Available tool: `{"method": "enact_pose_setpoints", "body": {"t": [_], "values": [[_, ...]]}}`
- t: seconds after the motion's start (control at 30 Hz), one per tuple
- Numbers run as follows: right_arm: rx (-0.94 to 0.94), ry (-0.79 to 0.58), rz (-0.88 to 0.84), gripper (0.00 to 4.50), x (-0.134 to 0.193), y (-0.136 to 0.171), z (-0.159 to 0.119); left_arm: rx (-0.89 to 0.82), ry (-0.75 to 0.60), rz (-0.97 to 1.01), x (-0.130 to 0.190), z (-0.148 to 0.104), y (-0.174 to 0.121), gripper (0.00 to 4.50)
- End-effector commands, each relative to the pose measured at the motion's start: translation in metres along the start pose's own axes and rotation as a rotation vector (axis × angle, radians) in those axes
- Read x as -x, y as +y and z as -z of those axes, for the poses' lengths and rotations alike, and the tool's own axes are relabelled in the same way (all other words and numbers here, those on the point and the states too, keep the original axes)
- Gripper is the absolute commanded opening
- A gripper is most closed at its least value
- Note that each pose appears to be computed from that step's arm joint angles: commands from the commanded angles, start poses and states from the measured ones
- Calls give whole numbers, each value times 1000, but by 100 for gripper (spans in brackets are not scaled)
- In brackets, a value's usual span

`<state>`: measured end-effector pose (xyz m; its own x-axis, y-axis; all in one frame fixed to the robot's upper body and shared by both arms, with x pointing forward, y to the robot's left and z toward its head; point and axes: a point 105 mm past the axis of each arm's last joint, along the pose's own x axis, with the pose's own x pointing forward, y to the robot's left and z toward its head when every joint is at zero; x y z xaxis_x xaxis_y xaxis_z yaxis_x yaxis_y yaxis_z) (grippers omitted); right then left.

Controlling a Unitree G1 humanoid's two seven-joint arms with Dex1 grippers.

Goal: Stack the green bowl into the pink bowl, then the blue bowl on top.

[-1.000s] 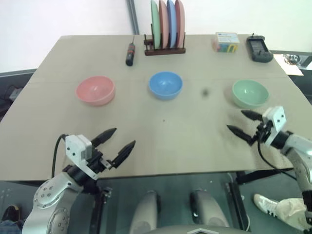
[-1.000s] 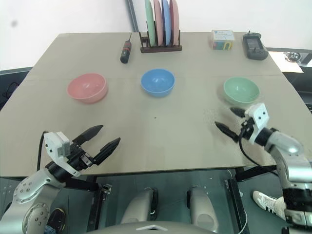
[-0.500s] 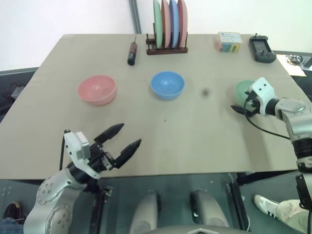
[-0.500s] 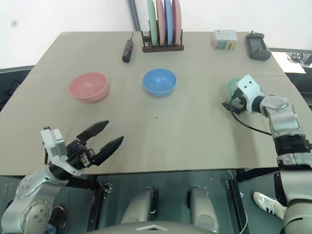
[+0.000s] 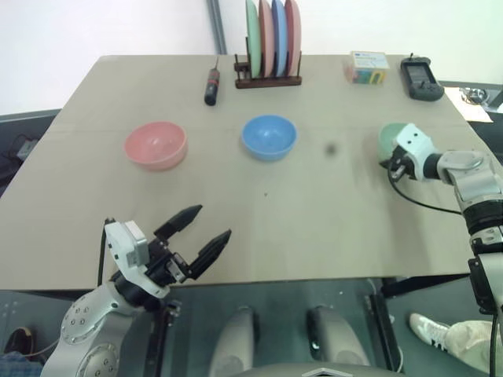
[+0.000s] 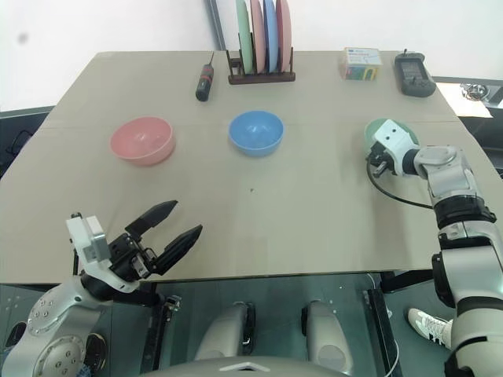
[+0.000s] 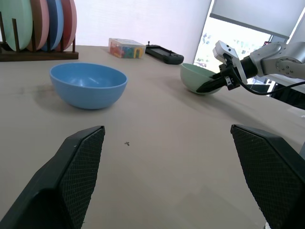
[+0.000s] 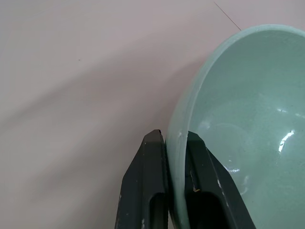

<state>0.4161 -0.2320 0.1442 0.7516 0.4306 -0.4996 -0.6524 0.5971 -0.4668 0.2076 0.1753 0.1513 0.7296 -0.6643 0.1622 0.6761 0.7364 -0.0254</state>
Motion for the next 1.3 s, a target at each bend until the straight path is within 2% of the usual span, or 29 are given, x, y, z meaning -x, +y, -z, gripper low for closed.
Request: {"method": "enact_pose_setpoints", "body": {"t": [0.03,0.2,0.37,0.53,0.7,0.8,0.93,1.3], "values": [[178,-91,-51,7,6,10,-41,-57,-20,28,-2,-12,-3,450],[362,-187,-256,7,11,68,-83,-80,12,33,-3,-10,3,450],[558,-337,-483,7,22,153,-128,-93,27,56,-5,-9,5,450],[636,-441,-616,7,28,204,-150,-100,30,69,-7,-9,6,450],[676,-463,-602,164,18,212,-160,-110,22,61,-6,-13,6,450],[682,-470,-592,295,16,210,-163,-111,20,54,-3,-13,6,450],[686,-459,-581,441,15,205,-161,-108,16,47,-3,-14,5,450],[635,-427,-519,441,11,189,-152,-105,11,45,-3,-13,7,450]]}}
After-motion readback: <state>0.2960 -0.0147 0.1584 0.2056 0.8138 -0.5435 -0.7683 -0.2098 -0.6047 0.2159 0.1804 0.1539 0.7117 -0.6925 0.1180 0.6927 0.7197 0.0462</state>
